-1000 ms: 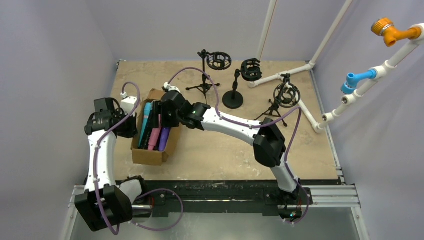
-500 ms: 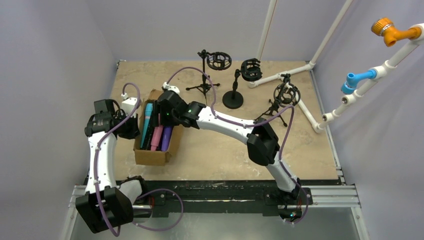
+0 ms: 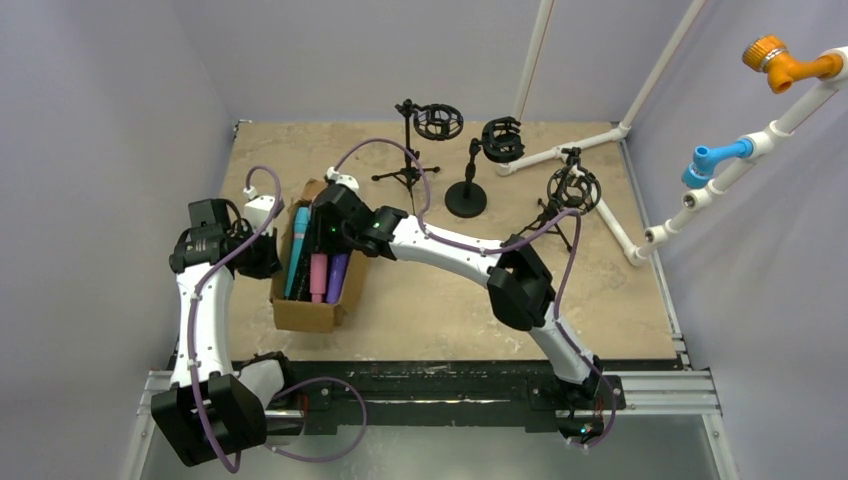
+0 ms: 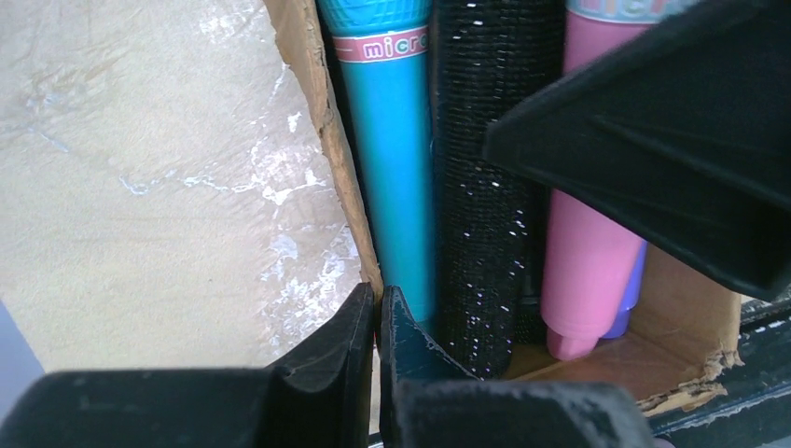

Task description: Attach the microphones to the stand

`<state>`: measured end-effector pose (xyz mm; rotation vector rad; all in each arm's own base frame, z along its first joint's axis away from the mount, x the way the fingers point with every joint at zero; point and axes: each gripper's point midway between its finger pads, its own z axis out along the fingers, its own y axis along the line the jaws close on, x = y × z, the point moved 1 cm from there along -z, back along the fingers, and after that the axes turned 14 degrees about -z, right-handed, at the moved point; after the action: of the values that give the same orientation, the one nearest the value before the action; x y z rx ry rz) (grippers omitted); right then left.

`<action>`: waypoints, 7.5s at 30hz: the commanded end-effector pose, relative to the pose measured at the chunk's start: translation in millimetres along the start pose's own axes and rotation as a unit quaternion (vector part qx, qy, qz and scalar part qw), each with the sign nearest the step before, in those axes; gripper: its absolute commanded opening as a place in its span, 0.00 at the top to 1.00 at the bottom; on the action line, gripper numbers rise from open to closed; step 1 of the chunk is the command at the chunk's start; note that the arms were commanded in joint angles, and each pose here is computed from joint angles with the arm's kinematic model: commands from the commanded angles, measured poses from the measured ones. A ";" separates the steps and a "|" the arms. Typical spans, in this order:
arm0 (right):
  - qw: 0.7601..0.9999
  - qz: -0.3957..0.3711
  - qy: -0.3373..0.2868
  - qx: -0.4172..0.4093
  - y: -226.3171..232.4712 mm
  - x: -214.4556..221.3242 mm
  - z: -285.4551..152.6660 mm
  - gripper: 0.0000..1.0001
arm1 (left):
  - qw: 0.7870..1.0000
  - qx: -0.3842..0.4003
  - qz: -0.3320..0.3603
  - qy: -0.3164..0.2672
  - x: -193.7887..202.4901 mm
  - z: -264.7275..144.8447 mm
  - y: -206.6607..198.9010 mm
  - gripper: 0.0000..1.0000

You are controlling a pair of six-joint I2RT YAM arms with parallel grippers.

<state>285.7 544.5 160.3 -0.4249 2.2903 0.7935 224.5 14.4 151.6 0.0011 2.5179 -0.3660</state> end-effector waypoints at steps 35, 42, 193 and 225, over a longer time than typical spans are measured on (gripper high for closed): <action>0.991 -0.014 0.128 0.038 -156.1 80.4 -65.1 0.84 | 0.987 -0.141 -0.029 -0.072 -24.3 -15.8 41.1 1.00; 0.990 0.010 0.131 0.057 -159.4 83.3 -41.4 0.59 | 0.986 -0.145 -0.043 -0.073 -17.5 -16.9 40.2 1.00; 0.966 -0.132 0.123 0.184 -112.3 138.0 -36.5 0.01 | 0.984 -0.126 -0.093 -0.084 -23.2 -41.0 20.0 1.00; 0.986 -0.057 0.037 0.150 -111.1 27.1 -75.1 0.01 | 0.987 -0.133 -0.079 -0.047 -6.0 -18.6 32.4 0.97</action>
<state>290.1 420.0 123.4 -0.4554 2.3872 0.3685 209.6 46.4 158.3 -0.3498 2.4965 -0.0955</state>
